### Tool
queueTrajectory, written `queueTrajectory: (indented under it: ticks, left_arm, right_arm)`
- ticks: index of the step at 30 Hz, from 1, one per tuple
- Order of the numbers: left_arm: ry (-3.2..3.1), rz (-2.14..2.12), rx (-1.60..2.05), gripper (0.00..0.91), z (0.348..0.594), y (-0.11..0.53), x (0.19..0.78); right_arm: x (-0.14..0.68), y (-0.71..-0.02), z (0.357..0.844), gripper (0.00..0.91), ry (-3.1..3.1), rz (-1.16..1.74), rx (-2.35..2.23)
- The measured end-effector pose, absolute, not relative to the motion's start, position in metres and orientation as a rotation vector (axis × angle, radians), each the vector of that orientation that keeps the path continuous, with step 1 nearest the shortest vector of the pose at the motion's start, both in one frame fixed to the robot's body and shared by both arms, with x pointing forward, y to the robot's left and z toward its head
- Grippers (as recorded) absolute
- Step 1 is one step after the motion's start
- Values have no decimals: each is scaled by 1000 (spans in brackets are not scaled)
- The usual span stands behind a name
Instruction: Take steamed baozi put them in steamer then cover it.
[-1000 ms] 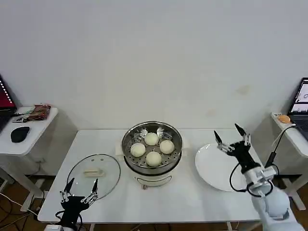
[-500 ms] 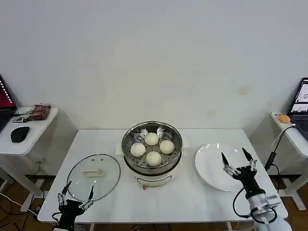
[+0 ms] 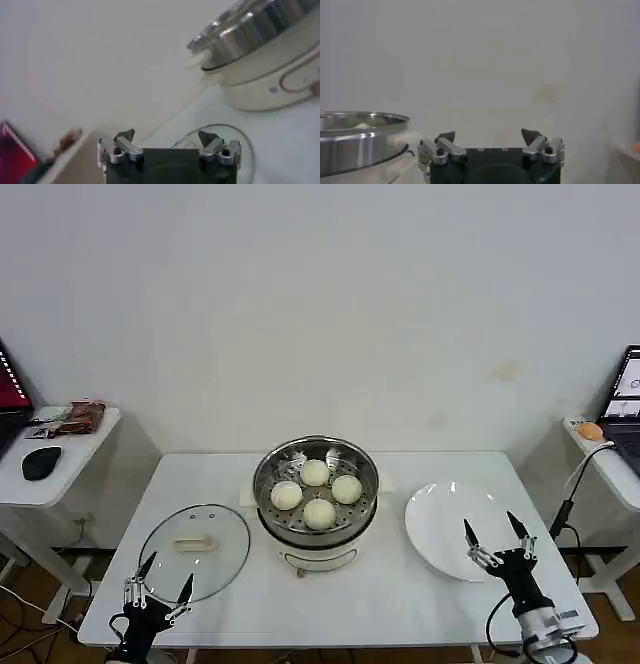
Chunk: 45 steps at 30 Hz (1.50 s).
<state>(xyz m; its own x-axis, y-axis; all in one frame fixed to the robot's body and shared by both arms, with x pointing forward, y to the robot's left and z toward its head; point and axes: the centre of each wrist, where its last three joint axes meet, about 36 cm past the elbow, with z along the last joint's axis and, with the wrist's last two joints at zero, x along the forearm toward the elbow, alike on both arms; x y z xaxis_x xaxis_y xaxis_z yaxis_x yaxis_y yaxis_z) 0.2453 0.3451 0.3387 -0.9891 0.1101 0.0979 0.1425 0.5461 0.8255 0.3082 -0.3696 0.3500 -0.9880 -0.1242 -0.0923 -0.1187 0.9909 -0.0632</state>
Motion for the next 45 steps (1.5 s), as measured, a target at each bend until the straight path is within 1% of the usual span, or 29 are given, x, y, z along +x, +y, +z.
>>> queueTrajectory:
  ticks: [11, 19, 31, 45]
  left_arm:
    - [-2489, -1921, -368, 907, 318, 372, 271]
    - [-2324, -2112, -346, 907, 303, 391, 289]
    - [-2195, -2236, -318, 907, 287, 404, 309]
    - [-2137, -2289, -298, 907, 282, 411, 334]
  right_arm:
    - [305, -369, 341, 907, 3050, -77, -175]
    - [308, -365, 332, 907, 3061, -66, -174]
    - [300, -363, 322, 907, 3078, -76, -173]
    - [296, -361, 316, 907, 3086, -89, -183]
